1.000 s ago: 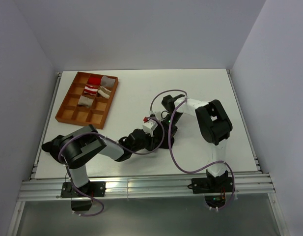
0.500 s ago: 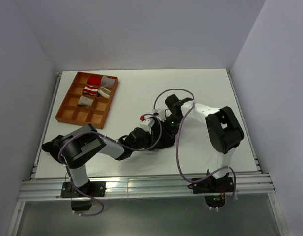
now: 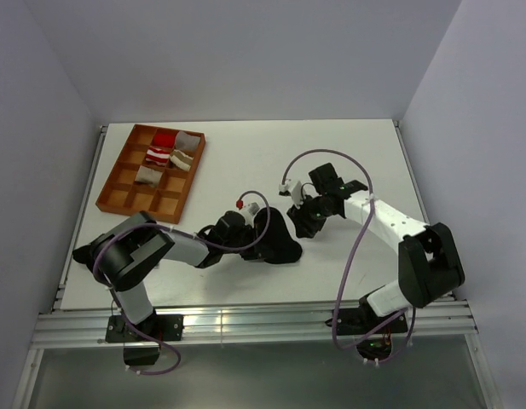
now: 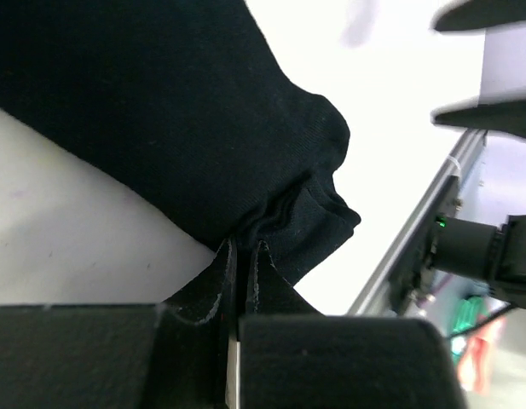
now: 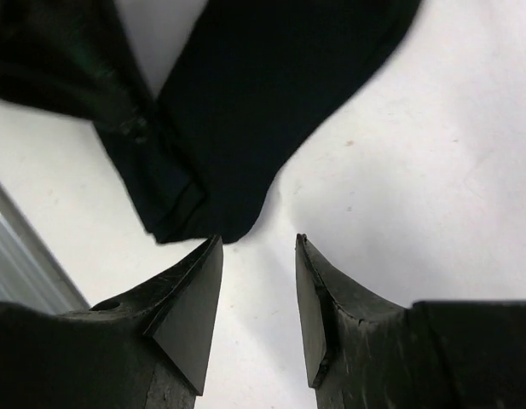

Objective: Roll the socks
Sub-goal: Roll the sock at the center of the board.

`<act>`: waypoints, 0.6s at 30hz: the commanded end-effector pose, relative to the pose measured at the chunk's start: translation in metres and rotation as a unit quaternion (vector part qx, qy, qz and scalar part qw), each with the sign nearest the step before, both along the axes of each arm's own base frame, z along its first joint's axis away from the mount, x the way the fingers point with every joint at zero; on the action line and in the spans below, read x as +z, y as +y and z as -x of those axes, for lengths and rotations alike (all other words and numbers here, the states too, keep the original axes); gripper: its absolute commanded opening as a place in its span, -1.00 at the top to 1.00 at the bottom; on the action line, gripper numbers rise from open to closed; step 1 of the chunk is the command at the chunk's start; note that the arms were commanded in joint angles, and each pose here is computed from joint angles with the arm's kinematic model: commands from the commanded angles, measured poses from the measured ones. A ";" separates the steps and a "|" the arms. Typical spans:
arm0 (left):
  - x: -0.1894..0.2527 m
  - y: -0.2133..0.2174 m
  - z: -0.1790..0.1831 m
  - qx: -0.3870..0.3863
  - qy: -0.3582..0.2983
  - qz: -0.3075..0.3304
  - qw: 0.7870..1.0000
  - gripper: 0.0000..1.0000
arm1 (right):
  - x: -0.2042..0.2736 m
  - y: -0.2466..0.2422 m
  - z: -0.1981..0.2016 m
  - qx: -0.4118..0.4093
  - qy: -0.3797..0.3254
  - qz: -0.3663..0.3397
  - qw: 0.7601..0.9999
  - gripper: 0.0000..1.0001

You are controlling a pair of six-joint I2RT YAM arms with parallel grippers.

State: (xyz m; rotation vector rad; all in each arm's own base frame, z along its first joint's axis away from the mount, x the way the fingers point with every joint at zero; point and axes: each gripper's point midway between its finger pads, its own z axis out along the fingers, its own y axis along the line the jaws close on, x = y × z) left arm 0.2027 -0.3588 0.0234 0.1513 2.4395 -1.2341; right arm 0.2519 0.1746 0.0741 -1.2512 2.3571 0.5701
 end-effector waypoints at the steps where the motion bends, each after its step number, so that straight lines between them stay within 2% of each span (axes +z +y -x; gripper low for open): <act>1: -0.032 0.029 0.035 -0.023 0.111 -0.062 0.992 0.99 | 0.013 0.005 0.017 0.070 -0.026 -0.034 0.997 0.06; 8: -0.034 0.039 0.041 -0.027 0.177 -0.048 0.983 0.99 | 0.017 0.012 0.050 0.169 -0.050 -0.046 0.983 0.05; 13: -0.037 0.041 0.045 -0.030 0.196 -0.048 0.979 0.99 | 0.001 0.026 0.081 0.235 -0.064 -0.032 0.969 0.04; 18: -0.038 0.039 0.043 -0.028 0.200 -0.045 0.978 0.99 | -0.007 0.036 0.094 0.261 -0.084 -0.022 0.961 0.03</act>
